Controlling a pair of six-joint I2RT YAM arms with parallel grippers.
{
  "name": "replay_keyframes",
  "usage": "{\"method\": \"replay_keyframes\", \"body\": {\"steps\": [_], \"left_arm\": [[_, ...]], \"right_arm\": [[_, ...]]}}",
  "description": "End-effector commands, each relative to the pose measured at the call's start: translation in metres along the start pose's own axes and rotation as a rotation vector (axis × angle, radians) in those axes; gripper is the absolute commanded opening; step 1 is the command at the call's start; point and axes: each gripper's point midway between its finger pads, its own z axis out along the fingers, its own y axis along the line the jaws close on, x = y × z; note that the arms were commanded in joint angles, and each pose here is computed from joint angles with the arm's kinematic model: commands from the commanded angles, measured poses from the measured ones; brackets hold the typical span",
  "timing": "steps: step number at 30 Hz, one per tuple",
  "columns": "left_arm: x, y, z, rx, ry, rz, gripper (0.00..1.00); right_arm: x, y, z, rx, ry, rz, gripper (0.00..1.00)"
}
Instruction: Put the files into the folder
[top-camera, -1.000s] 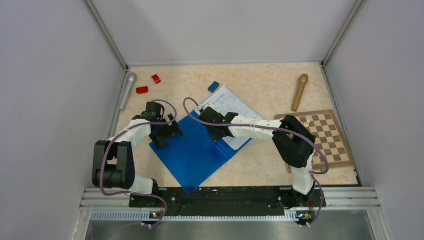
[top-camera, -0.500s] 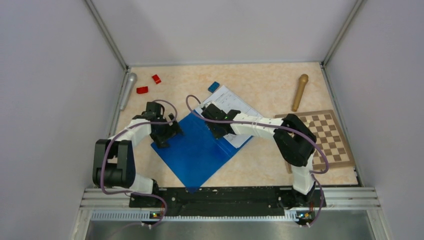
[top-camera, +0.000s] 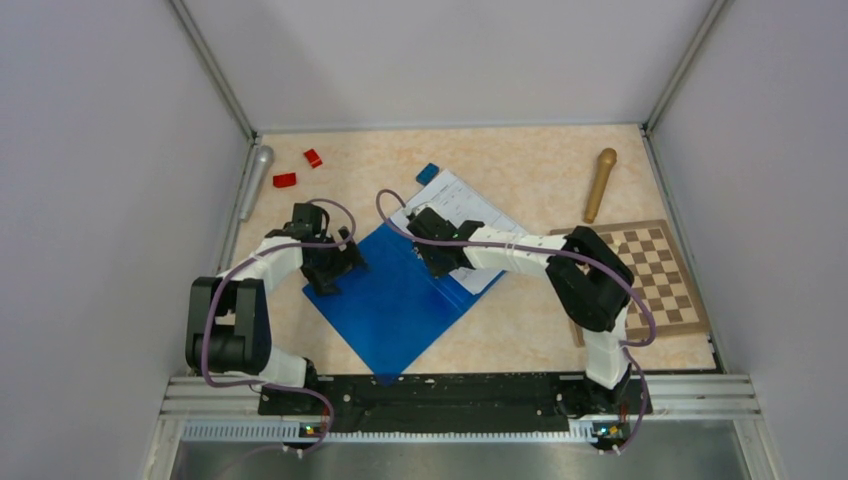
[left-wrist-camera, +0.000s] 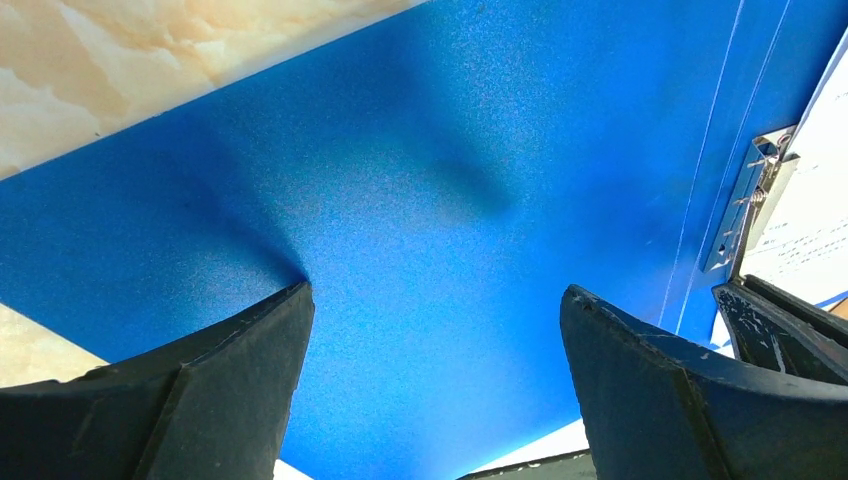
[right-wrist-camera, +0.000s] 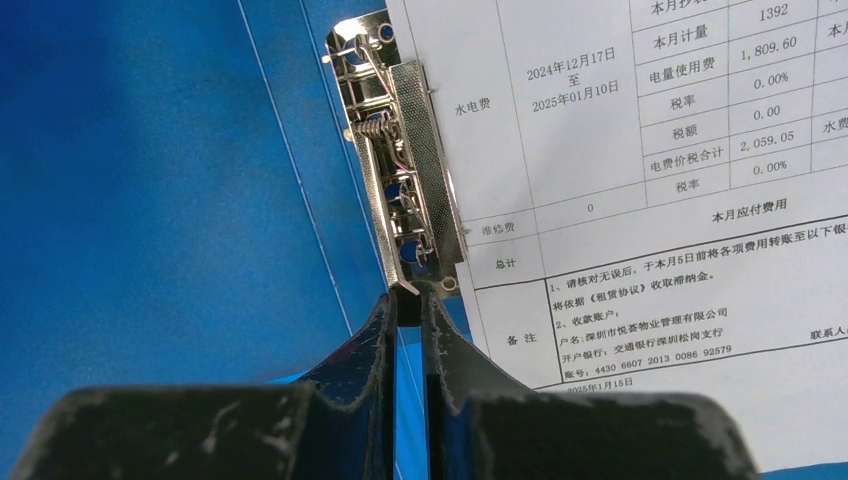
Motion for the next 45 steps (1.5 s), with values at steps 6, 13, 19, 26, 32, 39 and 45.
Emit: {"method": "replay_keyframes", "body": {"steps": [6, 13, 19, 26, 32, 39, 45], "left_arm": [[0.003, 0.013, 0.007, -0.046, 0.015, 0.022, 0.99], [0.003, 0.011, 0.005, -0.04, 0.009, 0.022, 0.99], [0.003, 0.008, 0.003, -0.023, 0.012, 0.027, 0.99], [0.003, 0.0, 0.0, 0.01, 0.015, 0.031, 0.99], [0.014, -0.065, -0.017, 0.325, 0.087, -0.004, 0.98], [-0.001, -0.079, -0.015, 0.331, 0.054, -0.016, 0.98], [-0.013, -0.083, -0.001, 0.312, 0.07, -0.029, 0.98]], "right_arm": [[0.062, -0.049, 0.032, 0.122, 0.18, -0.015, 0.0], [0.077, -0.046, 0.041, 0.094, 0.204, -0.003, 0.0], [0.091, -0.049, 0.05, 0.1, 0.231, 0.0, 0.0], [0.109, -0.052, 0.055, 0.078, 0.246, 0.034, 0.0], [0.099, -0.048, 0.048, 0.053, 0.221, 0.05, 0.0], [0.093, -0.039, 0.037, 0.005, 0.207, 0.1, 0.0], [0.091, -0.03, 0.018, -0.05, 0.198, 0.136, 0.0]]}}
